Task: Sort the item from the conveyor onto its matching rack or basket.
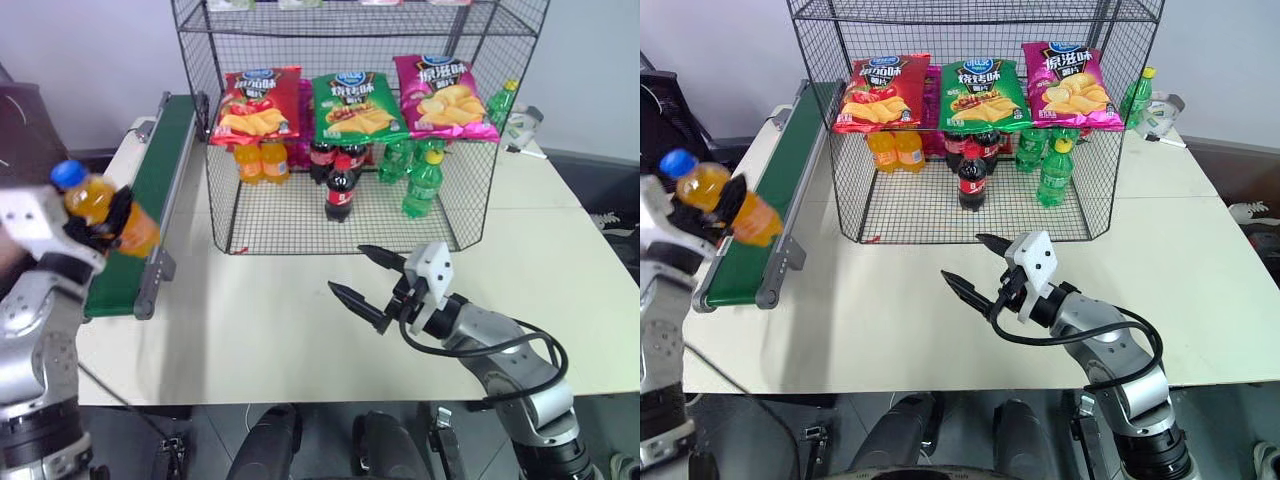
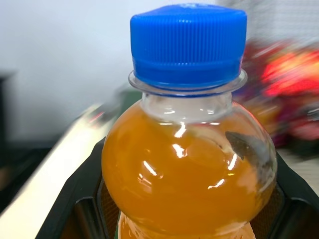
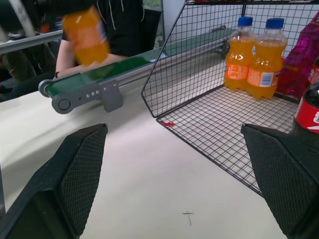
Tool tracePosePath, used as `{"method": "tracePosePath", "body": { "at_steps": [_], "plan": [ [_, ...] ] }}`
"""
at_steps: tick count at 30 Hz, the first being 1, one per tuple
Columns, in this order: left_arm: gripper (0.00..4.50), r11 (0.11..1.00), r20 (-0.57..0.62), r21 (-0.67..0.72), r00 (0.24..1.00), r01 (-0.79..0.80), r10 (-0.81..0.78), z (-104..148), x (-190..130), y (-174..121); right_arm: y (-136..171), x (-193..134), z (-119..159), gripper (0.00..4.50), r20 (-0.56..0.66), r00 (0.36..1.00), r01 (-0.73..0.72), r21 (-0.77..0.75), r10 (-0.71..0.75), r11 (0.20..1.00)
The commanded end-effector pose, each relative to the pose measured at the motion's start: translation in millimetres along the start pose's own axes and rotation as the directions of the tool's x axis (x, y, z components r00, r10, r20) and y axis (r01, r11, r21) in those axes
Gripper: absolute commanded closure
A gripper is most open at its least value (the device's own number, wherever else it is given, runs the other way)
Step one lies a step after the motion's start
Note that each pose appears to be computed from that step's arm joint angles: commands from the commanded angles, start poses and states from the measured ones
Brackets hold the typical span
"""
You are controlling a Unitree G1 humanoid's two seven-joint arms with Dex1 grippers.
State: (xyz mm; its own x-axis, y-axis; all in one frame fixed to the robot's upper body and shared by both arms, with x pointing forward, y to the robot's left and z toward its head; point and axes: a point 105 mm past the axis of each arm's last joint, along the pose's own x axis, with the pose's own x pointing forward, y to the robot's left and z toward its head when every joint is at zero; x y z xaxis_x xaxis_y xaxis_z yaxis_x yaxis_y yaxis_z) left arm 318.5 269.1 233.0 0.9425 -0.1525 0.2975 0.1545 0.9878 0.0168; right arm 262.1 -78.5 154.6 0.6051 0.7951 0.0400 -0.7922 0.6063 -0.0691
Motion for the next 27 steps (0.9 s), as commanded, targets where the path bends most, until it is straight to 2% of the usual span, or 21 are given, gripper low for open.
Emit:
{"method": "tracePosePath", "body": {
  "at_steps": [1,3,6,12,18,27],
  "plan": [
    [1.86,0.982,-0.014,0.031,0.982,0.186,-0.186,1,20,-51,3,-1,12,0.0,0.04,0.999,-0.001,-0.022,0.002,1.0],
    [1.86,0.979,-0.04,0.028,0.979,0.201,-0.2,-10,29,-64,3,-1,12,0.0,0.041,0.999,0.005,-0.021,-0.004,1.0],
    [1.86,0.98,-0.091,0.031,0.977,0.196,-0.193,-42,52,-85,0,-3,11,0.0,0.039,0.999,0.035,-0.023,-0.034,0.999],
    [1.86,0.99,-0.111,0.045,0.986,0.131,-0.125,-79,84,-96,-3,-6,11,0.0,0.037,0.996,0.079,-0.032,-0.078,0.996],
    [1.86,0.998,-0.078,0.021,0.995,0.067,-0.065,-100,110,-101,-6,-8,11,0.0,0.037,0.994,0.102,-0.043,-0.101,0.994],
    [1.86,1.0,-0.072,0.012,0.997,0.005,-0.004,-118,120,-102,-7,-8,12,0.0,0.038,0.994,0.107,-0.055,-0.105,0.993]
  ]
}}
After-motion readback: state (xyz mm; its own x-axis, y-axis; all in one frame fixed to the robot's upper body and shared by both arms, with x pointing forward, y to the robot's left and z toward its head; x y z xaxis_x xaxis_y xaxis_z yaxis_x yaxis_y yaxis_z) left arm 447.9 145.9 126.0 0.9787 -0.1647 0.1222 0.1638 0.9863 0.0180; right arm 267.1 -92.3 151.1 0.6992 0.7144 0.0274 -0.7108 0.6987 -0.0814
